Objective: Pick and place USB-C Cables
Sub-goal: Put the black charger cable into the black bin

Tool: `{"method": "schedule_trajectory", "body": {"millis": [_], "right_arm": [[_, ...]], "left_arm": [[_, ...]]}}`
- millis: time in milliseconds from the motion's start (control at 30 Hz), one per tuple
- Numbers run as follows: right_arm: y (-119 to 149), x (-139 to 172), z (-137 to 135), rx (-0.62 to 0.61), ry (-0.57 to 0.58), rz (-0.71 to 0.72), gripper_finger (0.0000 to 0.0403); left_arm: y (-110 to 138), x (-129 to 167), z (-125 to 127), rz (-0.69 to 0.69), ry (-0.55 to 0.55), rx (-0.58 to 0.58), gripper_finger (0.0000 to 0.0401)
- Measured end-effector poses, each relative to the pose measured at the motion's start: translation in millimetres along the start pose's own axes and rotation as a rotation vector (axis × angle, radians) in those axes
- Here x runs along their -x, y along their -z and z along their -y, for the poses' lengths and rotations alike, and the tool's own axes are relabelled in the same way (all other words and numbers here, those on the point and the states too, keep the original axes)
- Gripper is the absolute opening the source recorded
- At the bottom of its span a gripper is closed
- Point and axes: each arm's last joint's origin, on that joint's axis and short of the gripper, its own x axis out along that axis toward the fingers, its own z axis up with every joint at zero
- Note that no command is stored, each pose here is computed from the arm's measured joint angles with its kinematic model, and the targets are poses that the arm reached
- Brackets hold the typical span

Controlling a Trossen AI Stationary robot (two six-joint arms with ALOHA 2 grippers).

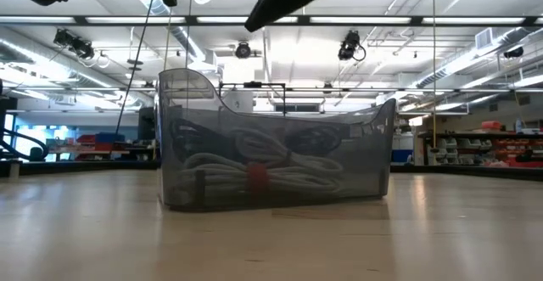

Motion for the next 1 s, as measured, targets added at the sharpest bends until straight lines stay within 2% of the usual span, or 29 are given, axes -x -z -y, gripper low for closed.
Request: {"method": "schedule_trajectory", "body": {"millis": [133, 233, 500, 767, 1000], "right_arm": [[-0.5, 4.3, 12.6, -0.003, 0.114, -0.057, 0.0173], [1.2, 3.6, 26.1, -0.024, 0.154, -0.075, 0.017], [29.0, -4.7, 87.5, -0.134, 0.223, -0.21, 0.0166], [72.0, -2.4, 139.9, -0.288, 0.148, -0.403, 0.0166], [99.6, 10.0, 155.5, -0.405, 0.038, -0.566, 0.0166]], "left_arm": [[0.0, 0.0, 0.0, 0.0, 0.0, 0.0, 0.0011], [0.4, 0.0, 0.0, -0.004, 0.0, -0.001, 0.0011], [0.7, 0.0, 0.0, -0.007, 0.0, -0.001, 0.0011], [2.1, 0.0, 0.0, -0.021, 0.0, -0.009, 0.0011], [2.1, 0.1, 0.1, -0.021, 0.001, -0.01, 0.0011]]}}
